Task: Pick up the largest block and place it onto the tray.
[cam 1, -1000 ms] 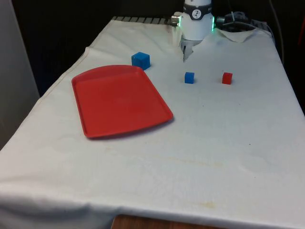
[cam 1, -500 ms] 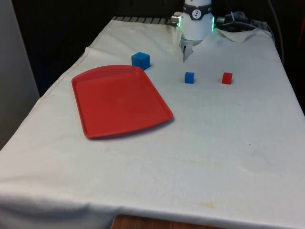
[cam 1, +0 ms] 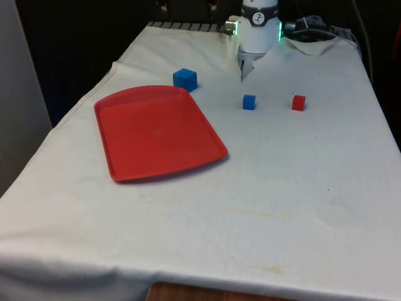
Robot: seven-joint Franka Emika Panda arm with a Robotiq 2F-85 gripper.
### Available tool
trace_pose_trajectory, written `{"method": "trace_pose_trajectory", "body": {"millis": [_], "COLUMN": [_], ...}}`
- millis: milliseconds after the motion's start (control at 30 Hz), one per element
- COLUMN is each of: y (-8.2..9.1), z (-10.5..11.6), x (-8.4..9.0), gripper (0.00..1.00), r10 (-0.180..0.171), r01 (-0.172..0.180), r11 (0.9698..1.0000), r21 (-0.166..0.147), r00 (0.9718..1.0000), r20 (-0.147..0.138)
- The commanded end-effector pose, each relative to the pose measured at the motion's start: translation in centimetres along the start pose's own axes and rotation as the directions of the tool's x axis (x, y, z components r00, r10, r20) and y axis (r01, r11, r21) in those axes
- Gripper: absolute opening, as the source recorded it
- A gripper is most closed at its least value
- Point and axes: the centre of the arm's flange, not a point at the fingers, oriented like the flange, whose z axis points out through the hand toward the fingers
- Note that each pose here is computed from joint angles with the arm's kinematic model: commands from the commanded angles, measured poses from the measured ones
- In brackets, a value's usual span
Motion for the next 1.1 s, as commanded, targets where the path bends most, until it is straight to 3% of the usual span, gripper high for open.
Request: {"method": "trace_pose_trajectory", "body": {"millis": [0, 133, 167, 200, 733, 1067], "y": [0.2, 0.5, 0.3, 0.5, 0.2, 2.0], "z": [0.5, 1.3, 1.0, 1.8, 5.9, 7.7], "x": [0.0, 0.1, 0.1, 0.2, 1.5, 1.2], "gripper": [1.00, 1.00, 1.00, 1.00, 1.00, 1.00], "r10": [0.009, 0.019, 0.013, 0.024, 0.040, 0.065], "r01": [-0.009, -0.019, -0.013, -0.024, -0.036, -0.058], "r11": [0.9998, 0.9996, 0.9999, 0.9994, 0.9970, 0.9937], "r21": [-0.015, -0.022, -0.009, -0.025, -0.069, -0.096], "r00": [1.0000, 0.9998, 0.9998, 0.9996, 0.9975, 0.9951], "r20": [0.000, 0.010, 0.012, 0.016, 0.059, 0.075]}}
